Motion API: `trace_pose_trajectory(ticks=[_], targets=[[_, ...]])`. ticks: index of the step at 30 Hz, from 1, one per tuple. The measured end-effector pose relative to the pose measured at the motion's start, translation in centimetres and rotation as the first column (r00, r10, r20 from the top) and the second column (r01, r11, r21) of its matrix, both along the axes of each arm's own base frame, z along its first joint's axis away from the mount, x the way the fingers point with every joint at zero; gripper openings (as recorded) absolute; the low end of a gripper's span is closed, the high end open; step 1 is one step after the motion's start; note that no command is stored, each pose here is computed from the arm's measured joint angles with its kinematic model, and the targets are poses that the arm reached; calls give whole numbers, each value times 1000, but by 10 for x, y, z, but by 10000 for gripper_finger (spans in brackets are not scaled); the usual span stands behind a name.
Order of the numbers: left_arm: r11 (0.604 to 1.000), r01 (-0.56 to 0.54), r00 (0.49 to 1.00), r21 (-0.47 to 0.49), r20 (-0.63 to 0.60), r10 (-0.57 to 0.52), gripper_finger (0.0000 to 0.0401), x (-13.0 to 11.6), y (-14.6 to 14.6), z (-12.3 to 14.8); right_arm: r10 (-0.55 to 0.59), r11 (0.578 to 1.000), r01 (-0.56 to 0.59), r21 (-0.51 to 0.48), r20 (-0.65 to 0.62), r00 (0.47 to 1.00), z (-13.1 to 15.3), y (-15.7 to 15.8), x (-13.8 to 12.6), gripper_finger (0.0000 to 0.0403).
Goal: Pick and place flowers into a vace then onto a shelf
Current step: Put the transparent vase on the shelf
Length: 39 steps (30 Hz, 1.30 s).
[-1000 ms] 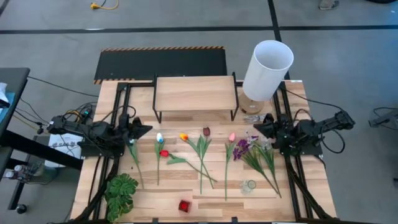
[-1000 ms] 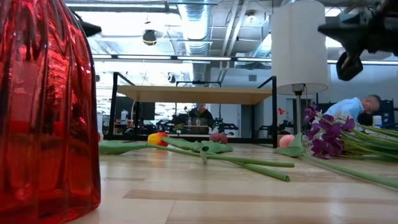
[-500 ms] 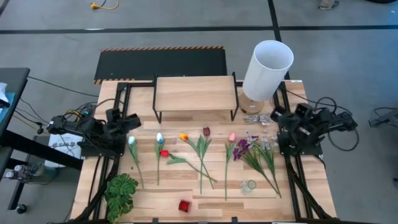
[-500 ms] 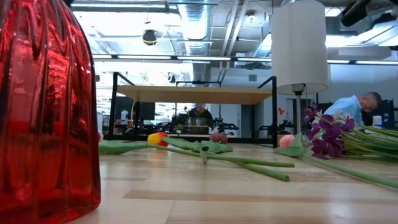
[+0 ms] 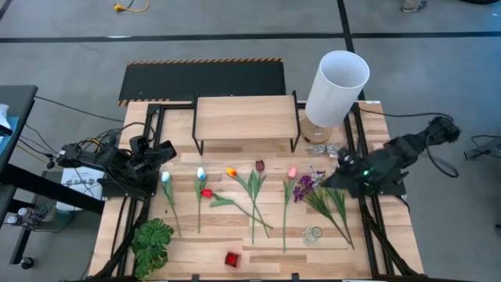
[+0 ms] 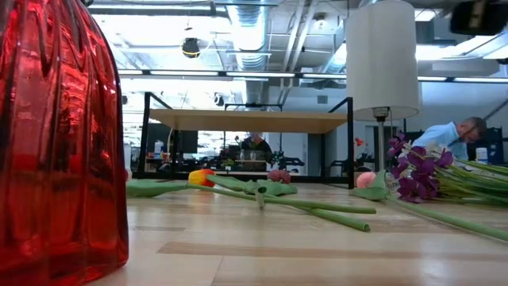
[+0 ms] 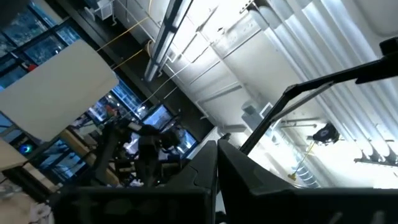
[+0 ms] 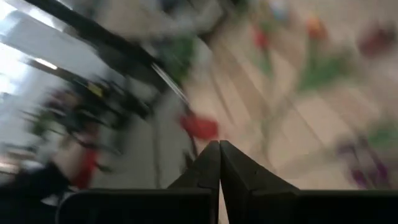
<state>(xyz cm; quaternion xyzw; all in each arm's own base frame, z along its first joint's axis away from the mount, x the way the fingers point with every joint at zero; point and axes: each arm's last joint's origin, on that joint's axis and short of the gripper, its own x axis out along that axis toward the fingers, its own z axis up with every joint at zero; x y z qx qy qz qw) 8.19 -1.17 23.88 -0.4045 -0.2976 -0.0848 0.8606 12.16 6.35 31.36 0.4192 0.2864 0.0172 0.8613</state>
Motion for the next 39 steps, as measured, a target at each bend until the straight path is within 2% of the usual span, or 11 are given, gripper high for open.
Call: trace_pose_trajectory(ticks=[4,8,14,17,23,27,31,39], targets=[[1000,1,1000,3,-11,-1,0,2,0,-1,23,999,-28,-18,-229,973,-2,26,12,0],[1000,1,1000,6,-21,-1,0,2,-1,-1,14,996,-46,-70,-400,916,-6,56,27,0],[1000,5,999,12,-37,-4,0,3,-1,-3,-40,979,-81,-186,-568,822,-11,103,40,0],[1000,20,999,24,-43,-18,0,4,-2,-3,-95,959,-79,-273,-568,817,-13,126,42,0],[998,47,997,45,-57,-44,0,5,-3,-5,-219,908,27,-419,-417,882,-27,171,30,0],[997,60,997,54,-57,-57,0,5,-3,-5,-307,894,125,-430,-385,870,-50,195,15,0],[997,61,996,55,-61,-58,0,5,-3,-5,-350,889,176,-423,-379,856,-69,213,3,0],[995,66,989,68,-136,-56,0,8,-4,-11,-401,855,183,-484,-396,826,-97,225,7,0]])
